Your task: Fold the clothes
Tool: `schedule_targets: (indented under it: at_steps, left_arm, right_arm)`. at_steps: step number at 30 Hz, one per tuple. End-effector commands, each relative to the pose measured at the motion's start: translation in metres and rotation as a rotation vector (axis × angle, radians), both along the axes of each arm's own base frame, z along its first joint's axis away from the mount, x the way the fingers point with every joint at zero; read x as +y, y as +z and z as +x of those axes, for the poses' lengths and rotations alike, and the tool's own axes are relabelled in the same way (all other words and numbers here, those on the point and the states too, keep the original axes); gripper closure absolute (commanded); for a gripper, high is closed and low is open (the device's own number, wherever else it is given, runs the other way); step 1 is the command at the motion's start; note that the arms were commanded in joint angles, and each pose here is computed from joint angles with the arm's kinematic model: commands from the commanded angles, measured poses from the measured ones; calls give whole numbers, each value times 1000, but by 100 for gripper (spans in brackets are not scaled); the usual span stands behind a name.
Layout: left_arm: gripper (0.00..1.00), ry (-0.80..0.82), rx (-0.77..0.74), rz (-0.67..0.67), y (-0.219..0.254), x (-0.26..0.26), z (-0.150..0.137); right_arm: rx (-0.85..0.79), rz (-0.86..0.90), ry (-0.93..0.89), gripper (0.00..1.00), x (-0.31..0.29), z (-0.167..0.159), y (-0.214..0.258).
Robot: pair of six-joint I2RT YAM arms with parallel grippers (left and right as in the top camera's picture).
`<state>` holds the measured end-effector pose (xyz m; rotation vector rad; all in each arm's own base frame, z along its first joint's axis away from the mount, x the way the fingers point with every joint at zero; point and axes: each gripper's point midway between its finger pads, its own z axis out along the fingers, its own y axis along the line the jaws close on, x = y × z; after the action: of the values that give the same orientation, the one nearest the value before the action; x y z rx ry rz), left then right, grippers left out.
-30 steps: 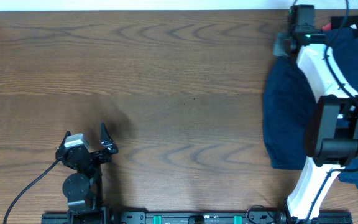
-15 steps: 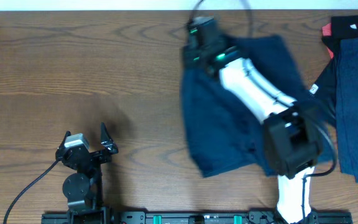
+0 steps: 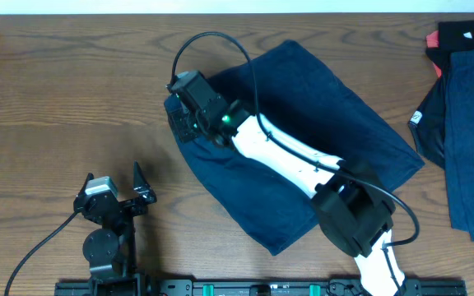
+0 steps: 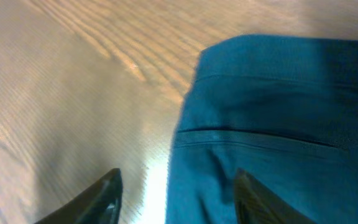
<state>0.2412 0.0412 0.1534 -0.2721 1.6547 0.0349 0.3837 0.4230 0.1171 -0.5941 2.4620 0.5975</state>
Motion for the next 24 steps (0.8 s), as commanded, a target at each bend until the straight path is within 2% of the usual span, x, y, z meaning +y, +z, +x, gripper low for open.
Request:
schedule_targets:
  at_steps: [1,5,7,8,9,13,17,19,21,24]
  left_arm:
    - [2,31,56,-8,-18,5,-2]
    - [2,31,56,-9,-18,5,-2]
    - [2,31,56,-8,-18,5,-2]
    - [2,31,56,-8,-18,5,-2]
    - [2,31,56,-8,-18,5,-2]
    - [2,31,56,-9,-18,5,-2]
    - [2,31,56,-8,-18,5,-2]
    - [2,31,56,-8,-18,5,-2]
    - [2,31,56,-8,-18,5,-2]
    - [2,31,56,-9,-19,5,-2]
  right_arm:
    - [-106,-13,-111,38,-31,37,64]
    - [-84,-90,-206,29,-88,41,109]
    - [-10,-110,-206,25,-113,27,118]
    - [34,-121,-202,17,-123,17,119]
    - [79,-138,-200,16,-133,7,117]
    - [289,-263,-252,38,-173,-38,100]
    - [468,-372,-330,34,-191,-79,80]
    - [504,-435,-295,27,-189,-97,65]
    - [527,-497,-259,23,-188,-113,50]
    - [586,-570,-236,22,-185,-141,23]
